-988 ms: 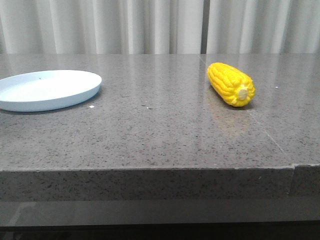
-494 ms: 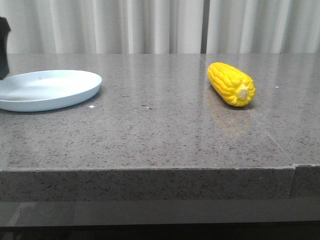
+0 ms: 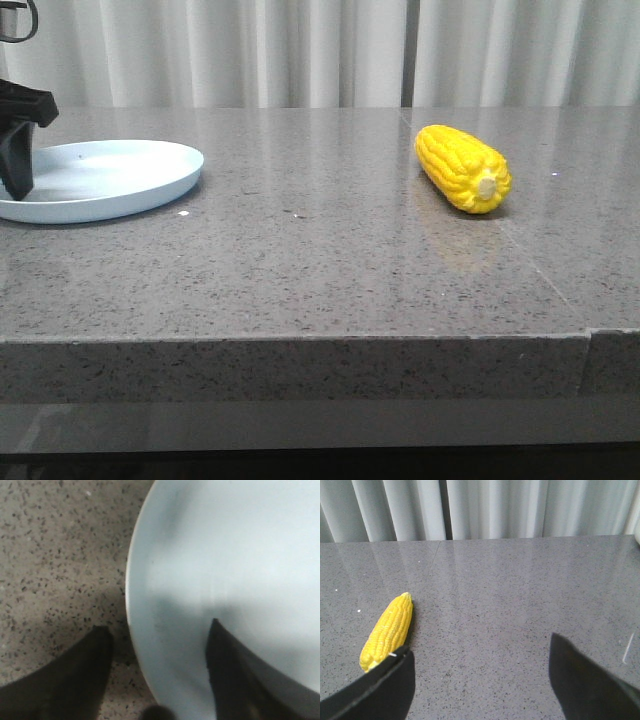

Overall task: Place corn on plate with both arms
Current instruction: 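Lower the left gripper onto the rim of the pale blue plate, then push the plate with the left gripper toward the corn cob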

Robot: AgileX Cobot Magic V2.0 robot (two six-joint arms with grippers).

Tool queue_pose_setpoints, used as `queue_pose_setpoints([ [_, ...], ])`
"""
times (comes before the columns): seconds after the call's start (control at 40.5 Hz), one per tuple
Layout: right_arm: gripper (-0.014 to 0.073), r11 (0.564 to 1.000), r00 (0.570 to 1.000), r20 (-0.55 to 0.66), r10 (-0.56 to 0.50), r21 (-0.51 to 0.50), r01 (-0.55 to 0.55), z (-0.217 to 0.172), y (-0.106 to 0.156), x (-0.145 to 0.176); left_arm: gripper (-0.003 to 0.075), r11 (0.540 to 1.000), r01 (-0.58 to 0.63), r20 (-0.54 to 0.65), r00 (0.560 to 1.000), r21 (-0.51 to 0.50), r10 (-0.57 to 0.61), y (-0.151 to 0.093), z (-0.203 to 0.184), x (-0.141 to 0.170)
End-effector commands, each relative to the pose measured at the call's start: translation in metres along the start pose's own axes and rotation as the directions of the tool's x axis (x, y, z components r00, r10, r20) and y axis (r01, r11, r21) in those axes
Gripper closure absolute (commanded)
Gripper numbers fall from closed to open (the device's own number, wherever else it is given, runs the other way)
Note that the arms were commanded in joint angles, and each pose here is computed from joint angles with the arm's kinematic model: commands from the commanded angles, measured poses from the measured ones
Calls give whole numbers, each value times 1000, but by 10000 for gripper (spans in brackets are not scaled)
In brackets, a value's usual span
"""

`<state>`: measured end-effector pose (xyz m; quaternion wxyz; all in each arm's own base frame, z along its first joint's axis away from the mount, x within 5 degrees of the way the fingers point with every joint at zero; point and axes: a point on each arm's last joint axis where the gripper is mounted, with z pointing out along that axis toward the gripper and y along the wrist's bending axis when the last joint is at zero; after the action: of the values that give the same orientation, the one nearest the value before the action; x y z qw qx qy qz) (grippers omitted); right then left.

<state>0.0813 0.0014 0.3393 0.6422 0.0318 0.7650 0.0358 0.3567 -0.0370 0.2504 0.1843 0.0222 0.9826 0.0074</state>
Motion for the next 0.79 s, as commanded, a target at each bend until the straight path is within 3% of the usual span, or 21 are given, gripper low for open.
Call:
queue_pose_setpoints([
  [0.0,15,1000,995,99,-3,-3,4,-2,1,-18,528,1000,-4,100,995,12,3,-3,-20,-9],
  [0.124,15,1000,995,99,-3,-3,4,-2,1,-18,730,1000,-2,111,994,16,0,-3,-20,-11],
  [0.148,15,1000,995,99,-3,-3,4,-2,1,-18,738,1000,-2,116,993,17,0,-3,-20,-11],
  [0.346,15,1000,995,99,-3,-3,4,-2,1,-18,741,999,9,138,990,33,-13,-4,-23,-15],
  [0.519,15,1000,995,99,-3,-3,4,-2,1,-18,741,994,41,225,972,106,-64,-11,-52,-28],
  [0.766,15,1000,995,98,-3,-3,4,-2,1,-18,740,984,-17,267,963,178,-32,-41,-88,-40],
])
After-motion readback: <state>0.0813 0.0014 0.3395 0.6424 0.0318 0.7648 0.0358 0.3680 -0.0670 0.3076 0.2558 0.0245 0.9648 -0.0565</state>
